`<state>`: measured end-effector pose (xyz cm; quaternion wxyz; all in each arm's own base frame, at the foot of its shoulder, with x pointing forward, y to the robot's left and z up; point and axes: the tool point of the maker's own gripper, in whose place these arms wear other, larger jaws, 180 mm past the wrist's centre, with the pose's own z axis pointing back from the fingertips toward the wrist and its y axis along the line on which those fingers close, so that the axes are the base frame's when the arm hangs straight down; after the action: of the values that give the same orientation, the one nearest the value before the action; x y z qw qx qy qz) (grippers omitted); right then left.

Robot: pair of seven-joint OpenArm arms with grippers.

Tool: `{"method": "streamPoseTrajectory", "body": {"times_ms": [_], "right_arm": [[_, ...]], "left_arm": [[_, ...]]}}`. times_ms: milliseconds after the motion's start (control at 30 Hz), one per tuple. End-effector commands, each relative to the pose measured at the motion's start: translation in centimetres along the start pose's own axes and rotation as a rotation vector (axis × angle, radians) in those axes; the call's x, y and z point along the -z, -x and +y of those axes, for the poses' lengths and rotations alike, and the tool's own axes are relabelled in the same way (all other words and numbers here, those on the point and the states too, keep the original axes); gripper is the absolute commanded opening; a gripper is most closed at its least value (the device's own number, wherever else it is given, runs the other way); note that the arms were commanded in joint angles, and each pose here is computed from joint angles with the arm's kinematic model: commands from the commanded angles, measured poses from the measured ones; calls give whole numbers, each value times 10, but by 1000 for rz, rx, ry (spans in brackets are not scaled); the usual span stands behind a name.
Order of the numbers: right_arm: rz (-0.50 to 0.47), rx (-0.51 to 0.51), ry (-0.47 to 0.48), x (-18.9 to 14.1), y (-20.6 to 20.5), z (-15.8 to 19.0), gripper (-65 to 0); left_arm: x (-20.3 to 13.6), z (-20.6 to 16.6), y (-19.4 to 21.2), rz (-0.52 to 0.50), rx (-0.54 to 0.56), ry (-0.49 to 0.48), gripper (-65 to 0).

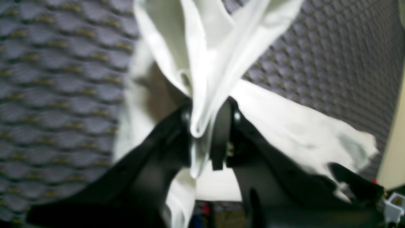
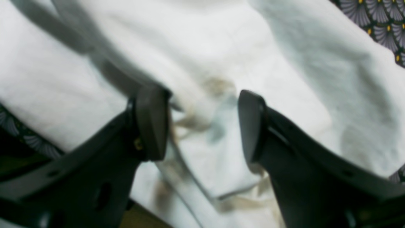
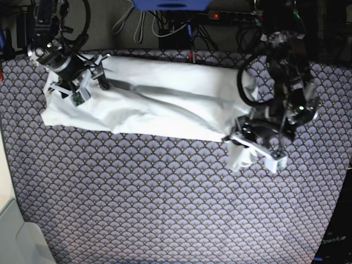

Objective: Fold the T-shirt properly
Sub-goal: 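Lift the shirt end with the left gripper and fold it toward the right gripper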

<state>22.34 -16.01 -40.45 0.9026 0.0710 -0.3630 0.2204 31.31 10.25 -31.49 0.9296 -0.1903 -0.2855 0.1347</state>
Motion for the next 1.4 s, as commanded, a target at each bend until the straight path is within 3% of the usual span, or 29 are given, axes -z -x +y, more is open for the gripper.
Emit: {"method": "streamPoseTrajectory", "body": {"times_ms": [0, 167, 267, 733, 900, 1067, 1367], "right_arm": [[-36, -14, 3, -3, -10, -3, -291], [-33, -14, 0, -3, -9, -2, -291], [-32, -14, -2, -3, -8, -2, -291], [-32, -16, -1, -3, -9, -2, -291], [-33, -17, 1, -3, -9, -3, -291], [-33, -17, 1, -3, -9, -3, -291], [-34, -18, 1, -3, -10, -3, -291]], "left_arm": [[2, -21, 5, 14, 15, 48, -647], [29, -79, 56, 159, -14, 155, -647], [45, -99, 76, 211, -28, 167, -647], [63, -120, 73, 191, -58, 179, -647], [68, -119, 62, 130, -63, 172, -647], [75, -114, 70, 161, -67, 154, -646], [71, -148, 104, 223, 100, 204, -645]]}}
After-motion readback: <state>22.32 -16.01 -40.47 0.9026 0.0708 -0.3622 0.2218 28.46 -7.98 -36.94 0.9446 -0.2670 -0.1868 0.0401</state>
